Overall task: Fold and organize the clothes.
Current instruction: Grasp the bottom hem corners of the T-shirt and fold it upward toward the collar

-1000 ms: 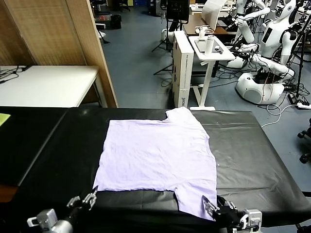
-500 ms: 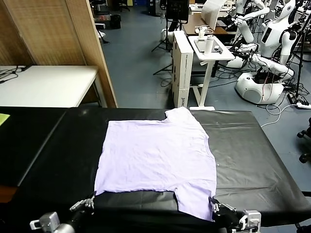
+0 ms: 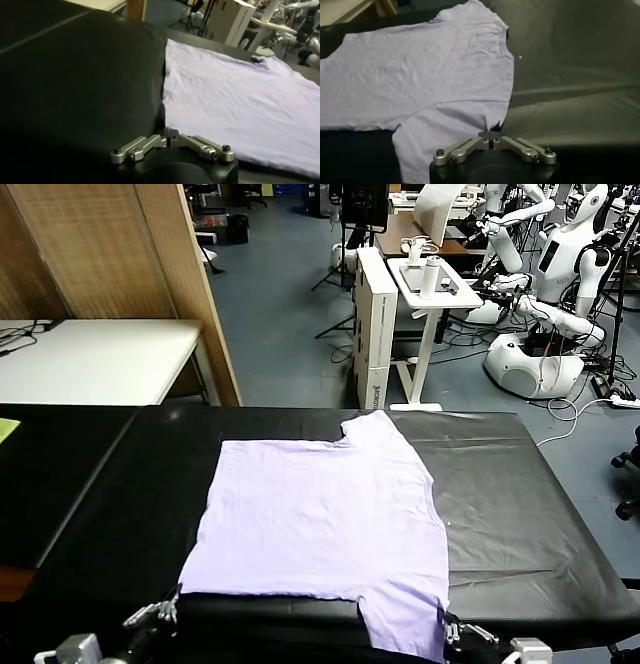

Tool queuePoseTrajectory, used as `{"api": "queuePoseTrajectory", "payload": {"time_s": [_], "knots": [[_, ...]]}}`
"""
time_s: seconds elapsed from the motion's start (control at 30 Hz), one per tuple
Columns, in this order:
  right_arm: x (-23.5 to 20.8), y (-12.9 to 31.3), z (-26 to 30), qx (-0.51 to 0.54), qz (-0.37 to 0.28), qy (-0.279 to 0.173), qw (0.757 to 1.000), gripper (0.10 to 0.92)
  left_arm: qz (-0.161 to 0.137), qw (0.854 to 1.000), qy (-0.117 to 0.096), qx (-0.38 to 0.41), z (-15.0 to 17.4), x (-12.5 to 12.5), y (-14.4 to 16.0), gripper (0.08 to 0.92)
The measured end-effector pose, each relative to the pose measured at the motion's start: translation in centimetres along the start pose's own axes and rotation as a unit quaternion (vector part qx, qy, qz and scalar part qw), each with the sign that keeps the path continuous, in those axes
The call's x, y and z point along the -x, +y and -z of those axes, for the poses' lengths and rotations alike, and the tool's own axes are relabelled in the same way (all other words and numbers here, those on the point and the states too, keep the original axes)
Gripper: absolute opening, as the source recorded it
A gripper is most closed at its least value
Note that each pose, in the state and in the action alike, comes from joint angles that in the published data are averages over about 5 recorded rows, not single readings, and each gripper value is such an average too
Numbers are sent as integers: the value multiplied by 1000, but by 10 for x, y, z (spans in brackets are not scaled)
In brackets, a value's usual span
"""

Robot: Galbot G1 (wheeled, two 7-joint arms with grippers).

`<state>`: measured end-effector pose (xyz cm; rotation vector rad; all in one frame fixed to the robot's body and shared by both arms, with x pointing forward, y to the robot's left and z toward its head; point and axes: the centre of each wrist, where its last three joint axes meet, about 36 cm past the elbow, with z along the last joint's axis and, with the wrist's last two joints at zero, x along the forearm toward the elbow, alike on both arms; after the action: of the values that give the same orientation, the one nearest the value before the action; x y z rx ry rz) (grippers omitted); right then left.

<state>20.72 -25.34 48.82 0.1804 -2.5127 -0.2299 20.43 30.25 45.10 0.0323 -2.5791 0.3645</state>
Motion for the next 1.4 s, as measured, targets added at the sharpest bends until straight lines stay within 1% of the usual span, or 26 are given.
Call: {"api": "queuePoseTrajectory", "payload": {"time_s": [0.13, 0.23, 0.43, 0.53, 0.63, 0.87, 1.07, 1.23, 1.4], "knots": [[12, -8, 11, 1, 17, -38, 999, 139, -6, 1000, -21, -20, 4, 9, -1, 147], [23, -13, 19, 2, 28, -57, 998, 139, -6, 999, -42, -32, 9, 20, -3, 147], [54, -24, 34, -6, 36, -78, 996, 139, -9, 995, -82, -52, 20, 44, -7, 147], [74, -32, 40, -8, 38, -86, 996, 139, -11, 994, -97, -55, 25, 55, -8, 147], [96, -39, 46, -9, 35, -93, 995, 139, -13, 993, -106, -55, 29, 66, -9, 147], [142, -46, 59, -14, 31, -102, 994, 139, -14, 993, -110, -47, 32, 91, -7, 147], [174, -41, 60, -26, 30, -97, 994, 139, -12, 994, -106, -35, 33, 114, -3, 147], [191, -37, 57, -35, 31, -87, 995, 139, -10, 995, -98, -21, 33, 133, 3, 147], [198, -37, 55, -37, 28, -79, 996, 139, -9, 996, -92, -11, 35, 144, 8, 147]]}}
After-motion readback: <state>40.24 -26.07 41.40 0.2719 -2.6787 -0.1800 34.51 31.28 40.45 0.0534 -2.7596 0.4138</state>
